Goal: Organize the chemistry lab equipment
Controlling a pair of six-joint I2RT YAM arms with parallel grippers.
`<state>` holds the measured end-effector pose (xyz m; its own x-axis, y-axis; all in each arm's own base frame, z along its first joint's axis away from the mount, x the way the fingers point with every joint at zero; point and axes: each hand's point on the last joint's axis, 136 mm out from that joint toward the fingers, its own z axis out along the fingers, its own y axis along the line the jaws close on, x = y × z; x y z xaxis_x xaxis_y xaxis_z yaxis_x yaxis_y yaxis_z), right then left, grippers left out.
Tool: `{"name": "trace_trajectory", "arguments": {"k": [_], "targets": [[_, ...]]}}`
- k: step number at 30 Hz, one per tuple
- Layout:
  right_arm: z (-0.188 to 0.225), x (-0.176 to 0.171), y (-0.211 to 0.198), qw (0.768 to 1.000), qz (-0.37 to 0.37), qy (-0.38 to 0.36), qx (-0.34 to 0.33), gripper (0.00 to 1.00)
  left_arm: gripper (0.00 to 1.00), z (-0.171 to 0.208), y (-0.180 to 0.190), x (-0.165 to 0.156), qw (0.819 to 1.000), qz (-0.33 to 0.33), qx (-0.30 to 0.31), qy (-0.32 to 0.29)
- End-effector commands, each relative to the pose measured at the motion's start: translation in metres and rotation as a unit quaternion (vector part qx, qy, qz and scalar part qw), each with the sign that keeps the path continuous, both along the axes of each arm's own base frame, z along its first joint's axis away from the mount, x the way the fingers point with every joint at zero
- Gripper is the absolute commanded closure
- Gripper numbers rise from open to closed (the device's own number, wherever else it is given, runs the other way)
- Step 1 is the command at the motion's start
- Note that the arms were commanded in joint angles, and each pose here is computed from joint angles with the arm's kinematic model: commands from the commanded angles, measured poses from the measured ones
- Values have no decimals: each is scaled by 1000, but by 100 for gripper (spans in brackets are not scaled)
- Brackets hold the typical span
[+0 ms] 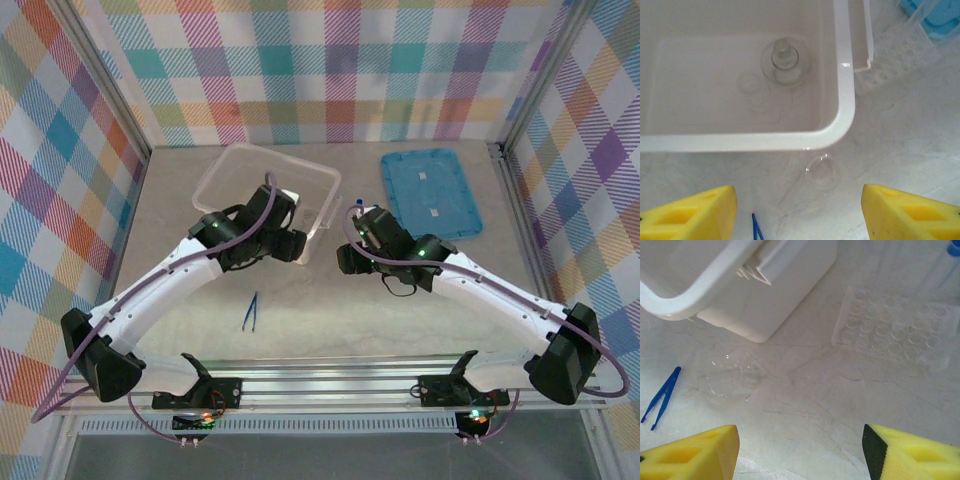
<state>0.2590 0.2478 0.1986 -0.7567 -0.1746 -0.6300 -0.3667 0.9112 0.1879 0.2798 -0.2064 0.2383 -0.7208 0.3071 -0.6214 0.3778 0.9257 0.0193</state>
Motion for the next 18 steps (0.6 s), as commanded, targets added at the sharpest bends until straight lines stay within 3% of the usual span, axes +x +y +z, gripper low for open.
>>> {"name": "trace_trajectory", "arguments": {"k": [1,9,18], "targets": [[12,5,12,999,34,-15,1,32,34,-15,7,-15,1000,13,8,10],[10,3,20,997,71,-14,-10,28,34,-59,4,-38,999,9,26,30],[3,-2,13,998,66,-1,-23,25,33,-108,-14,-38,999,4,26,47]]}}
